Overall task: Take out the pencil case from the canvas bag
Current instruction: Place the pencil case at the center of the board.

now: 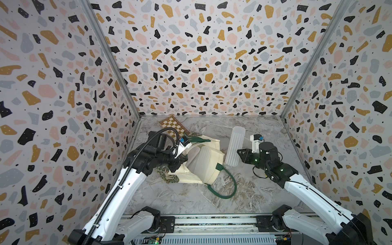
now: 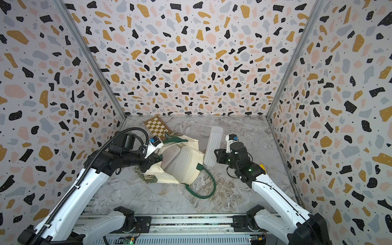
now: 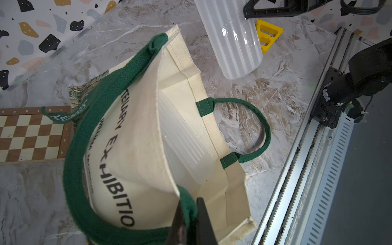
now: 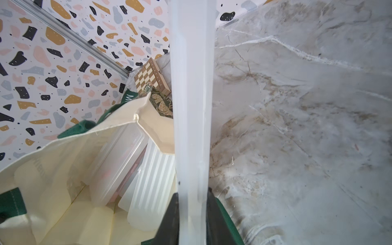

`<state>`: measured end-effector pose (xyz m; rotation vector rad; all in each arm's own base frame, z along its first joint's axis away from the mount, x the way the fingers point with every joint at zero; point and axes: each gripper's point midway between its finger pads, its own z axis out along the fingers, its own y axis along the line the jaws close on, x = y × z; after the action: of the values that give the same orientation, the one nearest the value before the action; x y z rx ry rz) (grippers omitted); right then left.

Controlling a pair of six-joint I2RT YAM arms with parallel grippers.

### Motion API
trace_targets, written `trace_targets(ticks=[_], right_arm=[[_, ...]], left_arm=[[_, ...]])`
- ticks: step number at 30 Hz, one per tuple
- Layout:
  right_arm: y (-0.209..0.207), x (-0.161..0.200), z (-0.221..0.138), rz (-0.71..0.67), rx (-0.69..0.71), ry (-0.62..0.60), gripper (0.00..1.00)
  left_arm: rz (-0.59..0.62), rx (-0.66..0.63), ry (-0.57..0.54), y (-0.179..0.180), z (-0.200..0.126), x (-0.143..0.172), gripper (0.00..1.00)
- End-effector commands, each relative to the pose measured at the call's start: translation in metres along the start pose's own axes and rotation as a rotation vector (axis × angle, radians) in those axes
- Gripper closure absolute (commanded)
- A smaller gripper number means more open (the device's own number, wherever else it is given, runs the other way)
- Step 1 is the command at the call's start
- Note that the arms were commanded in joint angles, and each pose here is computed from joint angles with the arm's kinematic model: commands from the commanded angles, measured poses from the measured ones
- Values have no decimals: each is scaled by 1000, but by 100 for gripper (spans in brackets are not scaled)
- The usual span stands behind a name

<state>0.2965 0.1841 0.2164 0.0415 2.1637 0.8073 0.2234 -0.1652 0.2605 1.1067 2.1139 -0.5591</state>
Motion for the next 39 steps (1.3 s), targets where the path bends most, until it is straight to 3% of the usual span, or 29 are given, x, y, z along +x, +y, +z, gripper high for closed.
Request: trace_targets(ticks=[1, 9, 21, 26, 34, 39], right_arm=[[10, -35, -6, -39, -37, -60, 100], [-27, -77, 11, -5, 43, -111, 100], [-88, -110, 59, 109, 123, -135, 100], [-108, -112, 79, 150, 162, -126, 100], [-134, -100, 101, 194, 186, -89, 100], [-150, -91, 110, 211, 205, -61, 100]], left_arm=[[86, 25, -111, -8, -18, -32, 100], [99, 24, -99, -13, -26, -31, 100], [93, 56, -60, -26, -30, -13, 100], [103, -19, -42, -12, -26, -8, 100], [73, 27, -32, -18, -20, -2, 100], [58, -8, -19, -8, -14, 4, 100]])
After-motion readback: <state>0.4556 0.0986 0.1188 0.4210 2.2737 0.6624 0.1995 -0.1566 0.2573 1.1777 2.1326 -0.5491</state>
